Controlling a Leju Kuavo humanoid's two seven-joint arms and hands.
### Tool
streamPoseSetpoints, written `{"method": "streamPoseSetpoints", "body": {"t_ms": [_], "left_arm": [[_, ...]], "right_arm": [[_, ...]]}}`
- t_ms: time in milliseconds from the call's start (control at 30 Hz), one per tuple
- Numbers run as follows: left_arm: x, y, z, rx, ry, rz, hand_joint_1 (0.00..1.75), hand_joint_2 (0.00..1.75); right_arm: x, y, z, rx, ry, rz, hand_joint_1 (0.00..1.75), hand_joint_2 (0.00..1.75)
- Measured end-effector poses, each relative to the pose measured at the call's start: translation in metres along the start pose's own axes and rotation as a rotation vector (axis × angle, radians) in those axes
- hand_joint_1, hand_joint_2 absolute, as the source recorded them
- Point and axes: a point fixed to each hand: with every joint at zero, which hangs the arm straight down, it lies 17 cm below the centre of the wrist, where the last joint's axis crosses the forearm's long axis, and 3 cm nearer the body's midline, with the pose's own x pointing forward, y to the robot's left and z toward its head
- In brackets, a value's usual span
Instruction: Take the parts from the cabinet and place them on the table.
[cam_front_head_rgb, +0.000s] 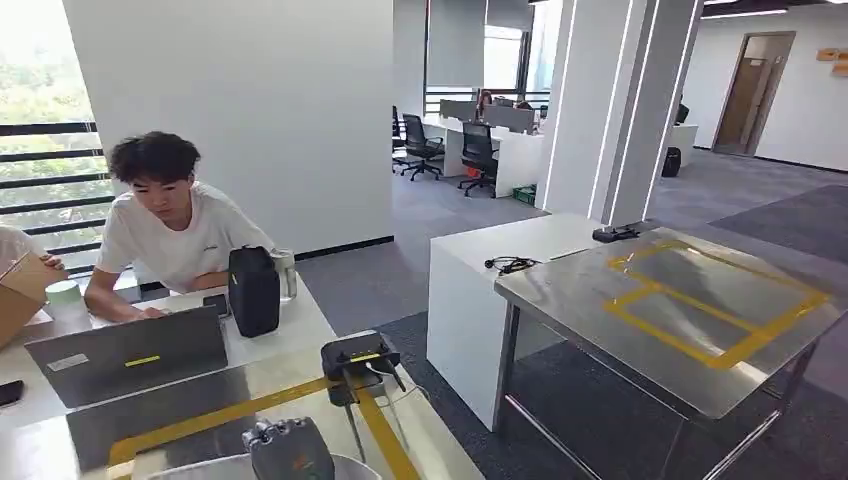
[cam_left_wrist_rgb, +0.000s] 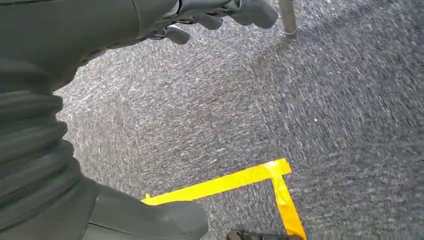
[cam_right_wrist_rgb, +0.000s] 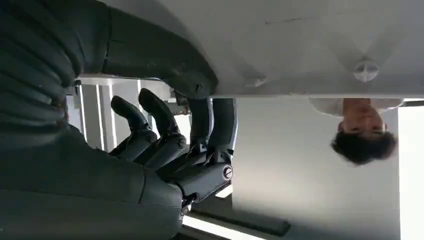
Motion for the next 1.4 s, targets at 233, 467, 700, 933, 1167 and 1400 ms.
{"method": "streamPoseSetpoints", "body": {"t_ms": [233,467,700,933,1167,1400], "left_arm": [[0.005,-0.009,0.000,-0.009,-0.008,-0.003,0.00,1.75],[0.002,-0.009,0.000,0.008,0.003,-0.005,0.00,0.00],[-0.004,-0.007,0.000,0.019,0.044,0.018,0.00,0.00],[-0.008,-0.009,0.001,-0.003,0.076,0.047,0.00,0.00],[-0.010,-0.003,0.000,0.014,0.087,0.079,0.00,0.00],[-0.013,0.005,-0.001,0.031,0.096,0.084,0.00,0.00]], "right_arm": [[-0.015,-0.012,-0.002,0.008,0.037,0.029,1.57,1.75],[-0.017,-0.005,0.000,0.010,0.018,0.017,0.00,0.00],[-0.029,-0.001,0.004,-0.006,0.022,0.021,0.00,0.00],[-0.035,-0.020,0.003,-0.077,0.007,0.019,0.00,0.00],[-0.037,-0.059,-0.001,-0.190,-0.025,0.021,0.00,0.00],[-0.037,-0.105,-0.002,-0.282,-0.070,0.075,0.00,0.00]]}}
